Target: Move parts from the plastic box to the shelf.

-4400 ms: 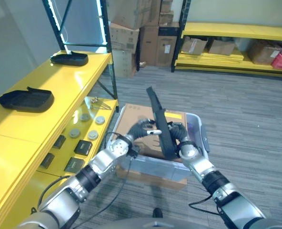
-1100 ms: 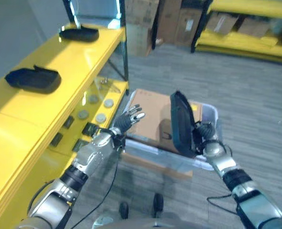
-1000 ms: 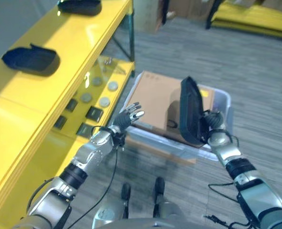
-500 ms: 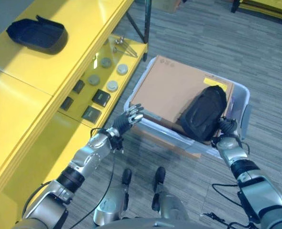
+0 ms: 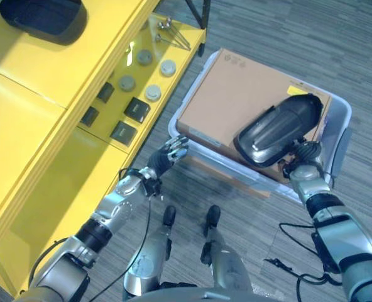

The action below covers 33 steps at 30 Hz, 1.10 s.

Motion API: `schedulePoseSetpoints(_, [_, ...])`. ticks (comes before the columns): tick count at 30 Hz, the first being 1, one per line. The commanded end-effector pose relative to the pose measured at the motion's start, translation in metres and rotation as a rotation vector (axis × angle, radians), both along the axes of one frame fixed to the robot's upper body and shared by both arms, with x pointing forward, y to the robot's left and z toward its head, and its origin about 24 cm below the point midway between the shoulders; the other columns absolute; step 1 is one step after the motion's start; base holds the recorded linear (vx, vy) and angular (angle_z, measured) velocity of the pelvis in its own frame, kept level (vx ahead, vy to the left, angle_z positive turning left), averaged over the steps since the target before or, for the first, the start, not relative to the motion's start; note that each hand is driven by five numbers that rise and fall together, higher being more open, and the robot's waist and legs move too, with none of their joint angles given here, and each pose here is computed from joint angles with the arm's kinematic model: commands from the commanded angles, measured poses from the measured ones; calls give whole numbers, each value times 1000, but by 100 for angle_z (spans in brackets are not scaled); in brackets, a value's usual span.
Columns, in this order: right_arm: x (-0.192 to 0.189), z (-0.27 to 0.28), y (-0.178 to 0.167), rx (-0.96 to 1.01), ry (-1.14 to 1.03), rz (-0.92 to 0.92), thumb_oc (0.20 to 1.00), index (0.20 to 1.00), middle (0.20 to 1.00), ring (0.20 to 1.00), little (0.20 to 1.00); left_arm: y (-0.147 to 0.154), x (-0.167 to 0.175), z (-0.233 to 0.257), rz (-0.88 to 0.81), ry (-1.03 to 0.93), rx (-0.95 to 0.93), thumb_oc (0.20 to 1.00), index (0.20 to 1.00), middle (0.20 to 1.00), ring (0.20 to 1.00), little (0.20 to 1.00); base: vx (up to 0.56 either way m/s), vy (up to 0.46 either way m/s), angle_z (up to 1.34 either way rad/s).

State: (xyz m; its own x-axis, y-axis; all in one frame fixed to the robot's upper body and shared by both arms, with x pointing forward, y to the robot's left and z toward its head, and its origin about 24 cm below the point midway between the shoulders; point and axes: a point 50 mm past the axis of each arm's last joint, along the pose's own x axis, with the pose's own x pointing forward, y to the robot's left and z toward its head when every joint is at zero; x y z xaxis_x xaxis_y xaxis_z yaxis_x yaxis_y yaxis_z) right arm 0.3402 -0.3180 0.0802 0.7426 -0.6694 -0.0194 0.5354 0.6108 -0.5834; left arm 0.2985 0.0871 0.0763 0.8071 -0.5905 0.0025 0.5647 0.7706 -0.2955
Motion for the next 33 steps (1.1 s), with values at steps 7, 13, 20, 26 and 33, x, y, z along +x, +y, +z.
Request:
schedulePoseSetpoints(7, [7, 27, -1, -23, -109, 10, 1000, 1000, 1000, 1000, 1000, -15, 0, 21, -56, -87, -94, 1000, 1000, 1000, 1000, 1000, 3, 9, 0])
schedulePoseSetpoints(13, [7, 16, 7, 1, -81, -19, 1000, 1000, 1000, 1000, 1000, -24, -1, 20, -82, -82, -102, 1000, 1000, 1000, 1000, 1000, 0, 23, -1])
schedulePoseSetpoints(20, [4, -10, 15, -14, 40, -55, 1000, 1000, 1000, 1000, 1000, -33, 1, 21, -84, -85, -118, 1000, 1000, 1000, 1000, 1000, -9, 36, 0])
schedulePoseSetpoints(26, [5, -17, 23, -9, 78, -58, 1000, 1000, 1000, 1000, 1000, -37, 2, 22, -87, -96, -127, 1000, 1000, 1000, 1000, 1000, -5, 6, 0])
schedulePoseSetpoints(33, [11, -14, 31, -28, 95, -63, 1000, 1000, 1000, 1000, 1000, -41, 3, 26, -95, -112, -141, 1000, 1000, 1000, 1000, 1000, -18, 30, 0])
